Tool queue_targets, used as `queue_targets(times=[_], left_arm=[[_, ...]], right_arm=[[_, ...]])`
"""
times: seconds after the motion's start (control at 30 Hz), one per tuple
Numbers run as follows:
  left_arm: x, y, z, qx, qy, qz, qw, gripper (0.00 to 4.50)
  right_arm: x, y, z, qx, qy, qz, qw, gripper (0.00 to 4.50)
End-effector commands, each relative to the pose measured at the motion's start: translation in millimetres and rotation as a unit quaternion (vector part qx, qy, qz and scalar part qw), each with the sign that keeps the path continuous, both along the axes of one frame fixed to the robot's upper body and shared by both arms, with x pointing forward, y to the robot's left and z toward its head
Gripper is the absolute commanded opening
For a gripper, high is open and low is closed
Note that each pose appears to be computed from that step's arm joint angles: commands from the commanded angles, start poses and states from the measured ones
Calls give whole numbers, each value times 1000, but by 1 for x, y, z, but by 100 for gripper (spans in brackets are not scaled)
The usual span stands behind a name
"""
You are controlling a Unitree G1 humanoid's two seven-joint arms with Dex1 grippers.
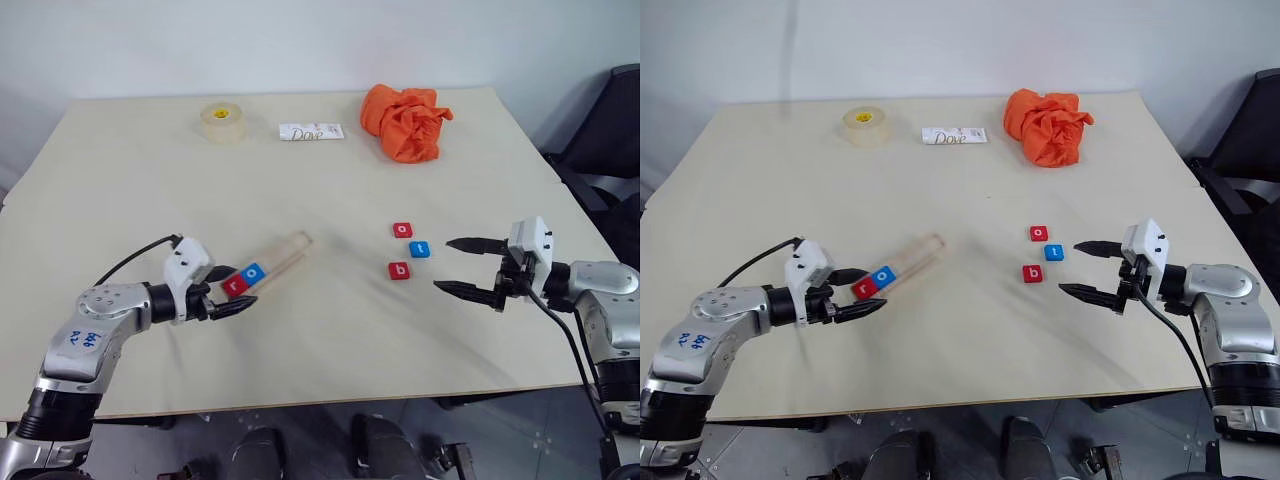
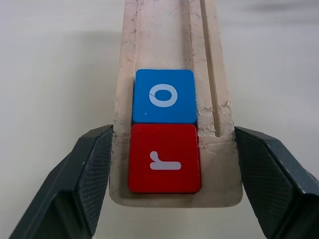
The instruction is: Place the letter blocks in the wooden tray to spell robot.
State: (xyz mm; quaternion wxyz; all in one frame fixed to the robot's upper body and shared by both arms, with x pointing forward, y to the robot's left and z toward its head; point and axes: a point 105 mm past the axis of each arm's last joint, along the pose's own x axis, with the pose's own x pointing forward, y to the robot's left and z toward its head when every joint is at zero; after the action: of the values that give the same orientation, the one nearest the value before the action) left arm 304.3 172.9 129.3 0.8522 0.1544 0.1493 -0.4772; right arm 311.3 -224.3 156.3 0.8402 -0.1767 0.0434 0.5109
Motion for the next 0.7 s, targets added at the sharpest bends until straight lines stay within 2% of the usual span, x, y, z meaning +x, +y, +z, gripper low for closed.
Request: queue_targets(times=[0.03,0.13,0.3,0.7], left_arm=[[-5,-16,5,42,-9,-88,995,339],[-4,-42,1,70,-10,-166,984,339],[-4,-65,-4,72,-18,-223,972,339],[0,-86,-22,84,-19,-241,967,339]], right_arm=[[-7,-4,6,-33,-20,19,999,450],[-7,-6,9,-17,-33,-2,999,450],[-18,-7,6,-7,-35,-20,999,450],[-34,-14,4,-4,-35,-58,998,450]])
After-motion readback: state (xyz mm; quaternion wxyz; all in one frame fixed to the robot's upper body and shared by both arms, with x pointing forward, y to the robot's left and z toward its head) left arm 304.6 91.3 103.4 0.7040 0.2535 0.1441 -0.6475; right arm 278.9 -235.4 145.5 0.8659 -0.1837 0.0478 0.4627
